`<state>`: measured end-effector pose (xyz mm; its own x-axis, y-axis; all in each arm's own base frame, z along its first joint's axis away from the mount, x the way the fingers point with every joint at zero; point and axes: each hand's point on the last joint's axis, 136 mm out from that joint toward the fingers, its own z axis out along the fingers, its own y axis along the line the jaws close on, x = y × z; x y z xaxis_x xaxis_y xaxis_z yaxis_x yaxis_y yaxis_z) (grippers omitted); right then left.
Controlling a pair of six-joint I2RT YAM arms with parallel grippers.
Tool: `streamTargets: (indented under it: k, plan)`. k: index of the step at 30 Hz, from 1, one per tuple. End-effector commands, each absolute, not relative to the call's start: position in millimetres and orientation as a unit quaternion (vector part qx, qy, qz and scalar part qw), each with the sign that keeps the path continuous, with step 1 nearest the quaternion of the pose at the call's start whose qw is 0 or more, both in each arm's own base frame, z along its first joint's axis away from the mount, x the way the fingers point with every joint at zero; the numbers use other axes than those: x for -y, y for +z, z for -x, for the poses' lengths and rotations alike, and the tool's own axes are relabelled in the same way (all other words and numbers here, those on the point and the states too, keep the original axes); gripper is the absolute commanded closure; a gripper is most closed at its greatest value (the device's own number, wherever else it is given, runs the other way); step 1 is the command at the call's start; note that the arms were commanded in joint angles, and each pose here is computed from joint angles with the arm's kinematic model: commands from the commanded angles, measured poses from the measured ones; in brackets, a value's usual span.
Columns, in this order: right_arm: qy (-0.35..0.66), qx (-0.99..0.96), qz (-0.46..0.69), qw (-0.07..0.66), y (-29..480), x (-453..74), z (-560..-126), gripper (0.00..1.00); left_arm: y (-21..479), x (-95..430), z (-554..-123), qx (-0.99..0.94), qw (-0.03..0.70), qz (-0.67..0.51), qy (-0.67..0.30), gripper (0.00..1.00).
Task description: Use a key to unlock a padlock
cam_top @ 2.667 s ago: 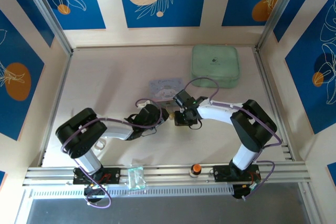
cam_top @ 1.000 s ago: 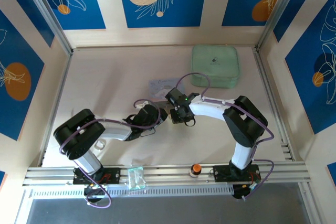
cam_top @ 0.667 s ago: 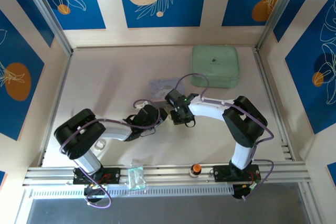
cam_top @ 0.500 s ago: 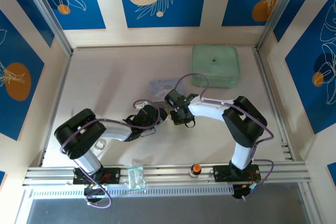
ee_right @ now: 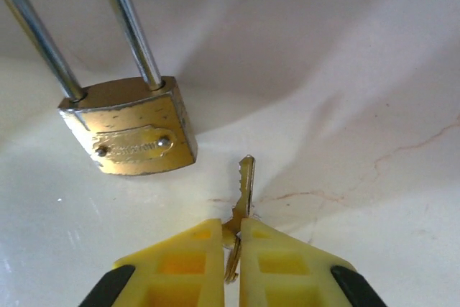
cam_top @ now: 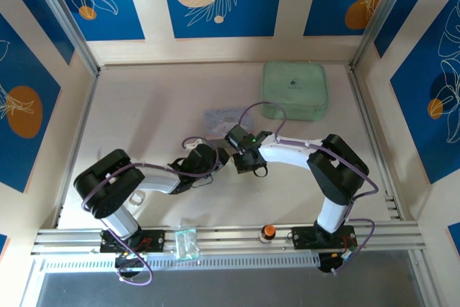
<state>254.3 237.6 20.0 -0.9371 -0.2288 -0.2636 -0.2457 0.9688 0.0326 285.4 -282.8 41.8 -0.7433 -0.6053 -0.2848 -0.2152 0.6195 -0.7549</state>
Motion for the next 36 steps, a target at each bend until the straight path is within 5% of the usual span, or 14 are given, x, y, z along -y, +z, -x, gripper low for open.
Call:
streamTargets:
  k: [1,11,19,24,29,36]
  plan:
    - [0.049,-0.989,0.114,0.081,4.4,-227.3,-234.1,0.93,38.7,269.1,-283.0,-0.866,0.275,0.241,-0.341,0.50]
    - [0.134,-0.978,0.112,0.112,35.3,-227.1,-238.4,1.00,59.1,266.0,-284.5,-0.869,0.301,0.216,-0.329,0.50]
    - [0.213,-0.959,0.124,0.140,66.2,-238.3,-240.5,1.00,89.3,292.1,-280.5,-0.840,0.274,0.227,-0.410,0.49]
    - [0.266,-0.941,0.123,0.170,100.2,-250.3,-241.4,1.00,117.2,311.3,-273.9,-0.781,0.220,0.282,-0.512,0.30]
    - [0.301,-0.923,0.130,0.200,134.7,-265.4,-244.3,1.00,140.4,308.9,-266.6,-0.735,0.186,0.336,-0.558,0.00]
    - [0.340,-0.899,0.147,0.233,165.5,-296.7,-241.8,1.00,152.5,311.6,-258.0,-0.675,0.130,0.386,-0.615,0.00]
